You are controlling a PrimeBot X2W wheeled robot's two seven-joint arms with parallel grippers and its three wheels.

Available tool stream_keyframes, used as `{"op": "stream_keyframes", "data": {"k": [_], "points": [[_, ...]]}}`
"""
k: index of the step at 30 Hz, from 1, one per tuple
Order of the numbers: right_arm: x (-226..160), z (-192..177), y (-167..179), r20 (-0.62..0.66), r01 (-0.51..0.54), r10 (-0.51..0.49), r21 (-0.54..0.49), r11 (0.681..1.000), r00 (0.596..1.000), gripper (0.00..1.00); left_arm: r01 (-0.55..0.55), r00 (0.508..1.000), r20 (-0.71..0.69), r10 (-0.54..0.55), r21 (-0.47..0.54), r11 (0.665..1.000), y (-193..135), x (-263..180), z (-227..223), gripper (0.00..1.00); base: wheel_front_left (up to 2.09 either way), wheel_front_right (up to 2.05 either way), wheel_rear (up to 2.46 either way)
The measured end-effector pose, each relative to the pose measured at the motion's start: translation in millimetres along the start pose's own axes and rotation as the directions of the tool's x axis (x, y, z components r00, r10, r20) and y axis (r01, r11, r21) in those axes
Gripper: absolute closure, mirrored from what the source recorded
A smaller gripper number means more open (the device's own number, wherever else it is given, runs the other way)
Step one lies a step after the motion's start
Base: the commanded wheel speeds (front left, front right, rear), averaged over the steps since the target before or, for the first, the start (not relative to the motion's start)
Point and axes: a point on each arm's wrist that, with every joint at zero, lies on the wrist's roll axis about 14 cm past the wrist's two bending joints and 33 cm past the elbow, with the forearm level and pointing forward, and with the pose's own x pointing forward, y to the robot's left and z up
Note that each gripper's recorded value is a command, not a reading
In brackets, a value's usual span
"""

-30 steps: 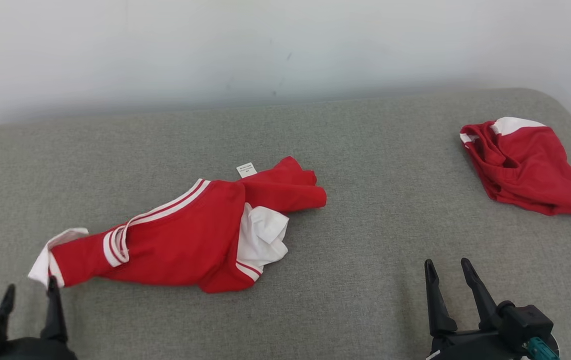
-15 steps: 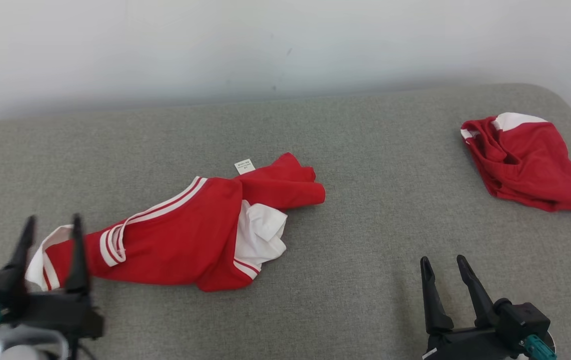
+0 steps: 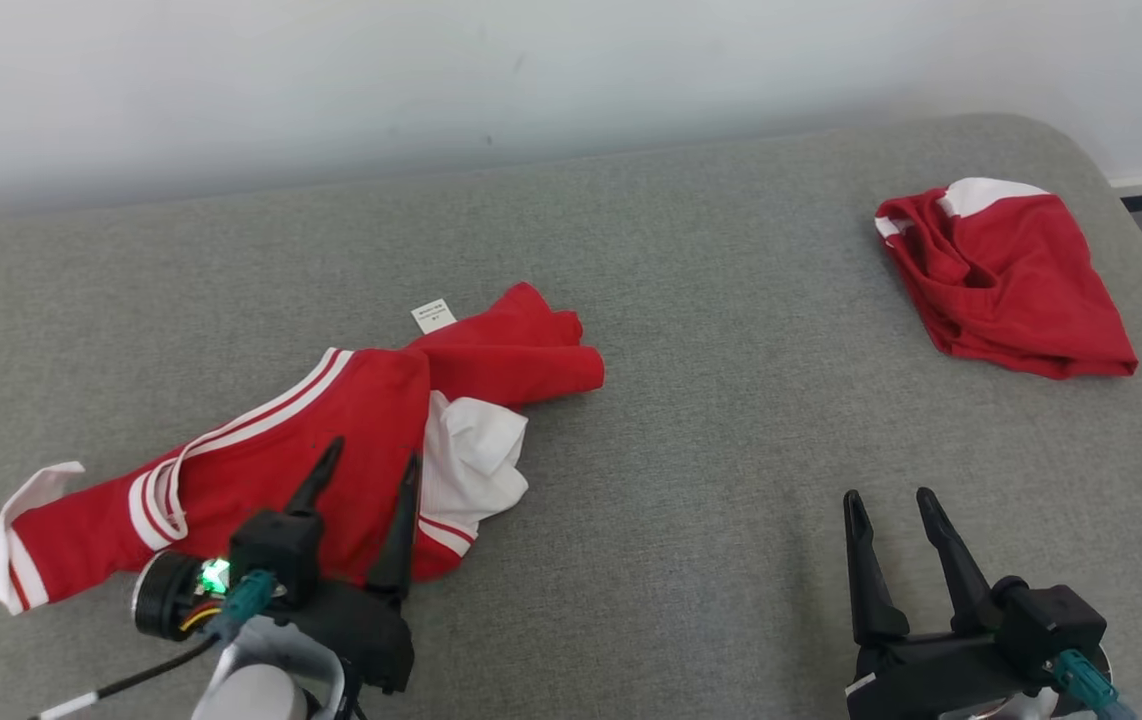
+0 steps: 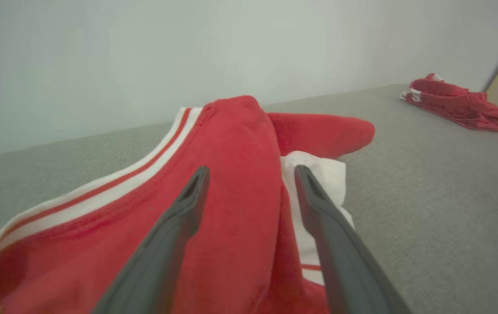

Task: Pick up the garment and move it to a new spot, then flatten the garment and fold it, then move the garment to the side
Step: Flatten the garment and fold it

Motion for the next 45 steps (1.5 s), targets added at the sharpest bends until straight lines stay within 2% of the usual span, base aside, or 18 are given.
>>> {"op": "stream_keyframes", "data": {"k": [7,8,9,10,11,15,20,25,29,32,35,40,41,42,43,45], "points": [[-2,-1,-10,-0.006,0.031,-0.031,-0.003,1.000,0.999,0.00,0.027,0.994,-0.111,-0.019,0.069,0.997,-6,12,-36,0.00,0.00,0.00,0.00],[-3,-2,-11,-0.007,0.035,-0.035,-0.003,0.999,0.999,0.00,0.033,0.992,-0.122,-0.024,0.070,0.997,-7,13,-39,0.03,0.00,0.00,0.00],[-3,-2,-12,-0.009,0.038,-0.038,-0.004,0.999,0.999,0.00,0.033,0.991,-0.131,-0.024,0.066,0.997,-8,14,-42,0.51,0.00,0.00,0.00],[-3,-2,-13,-0.009,0.042,-0.042,-0.004,0.999,0.999,0.00,0.033,0.991,-0.133,-0.024,0.065,0.997,-8,15,-44,0.95,0.00,0.00,0.00],[-4,-2,-14,-0.010,0.045,-0.045,-0.005,0.999,0.999,0.00,0.034,0.991,-0.130,-0.026,0.065,0.997,-8,17,-44,1.00,0.00,0.00,0.00],[-3,0,-16,-0.004,0.049,-0.049,-0.004,0.999,0.999,0.00,0.006,0.995,-0.099,-0.001,0.046,0.999,-1,19,-37,1.00,0.00,0.00,0.00],[-2,-1,-8,-0.002,0.026,-0.026,0.001,1.000,1.000,0.00,-0.024,1.000,0.001,0.024,-0.039,0.999,4,16,-8,1.00,0.00,0.00,0.00],[-4,-6,3,-0.016,-0.009,0.009,0.009,1.000,1.000,0.00,-0.084,0.994,0.070,0.089,-0.076,0.994,18,-18,7,1.00,0.00,0.00,0.00],[0,-5,16,-0.011,-0.047,0.047,0.014,0.999,0.999,0.00,-0.166,0.982,0.068,0.176,-0.128,0.978,30,-57,2,1.00,0.00,0.00,0.00],[1,-8,25,-0.020,-0.074,0.074,0.016,0.997,0.997,0.00,-0.238,0.967,0.043,0.251,-0.207,0.949,34,-86,-8,1.00,0.00,0.00,0.00],[3,-7,33,-0.015,-0.100,0.101,0.014,0.995,0.995,0.00,-0.302,0.951,-0.003,0.310,-0.230,0.925,40,-113,-23,1.00,0.00,0.00,0.00],[6,-6,43,-0.015,-0.131,0.131,0.007,0.991,0.991,0.00,-0.346,0.938,-0.084,0.337,-0.286,0.894,34,-139,-49,1.00,0.00,0.00,0.00],[6,-6,44,-0.014,-0.136,0.136,0.007,0.991,0.991,0.00,-0.352,0.936,-0.105,0.336,-0.289,0.890,31,-143,-56,0.72,0.00,0.00,0.00],[6,-6,46,-0.013,-0.139,0.139,0.006,0.990,0.990,0.00,-0.365,0.931,-0.120,0.344,-0.297,0.883,30,-146,-61,0.49,0.00,0.00,0.00],[6,-5,47,-0.012,-0.143,0.143,0.006,0.990,0.990,0.00,-0.372,0.928,-0.135,0.347,-0.301,0.878,29,-148,-66,0.00,0.00,0.00,0.00],[5,-5,48,-0.010,-0.146,0.146,0.005,0.989,0.989,0.00,-0.379,0.925,-0.145,0.351,-0.306,0.873,29,-151,-70,0.00,0.00,0.00,0.00]]}}
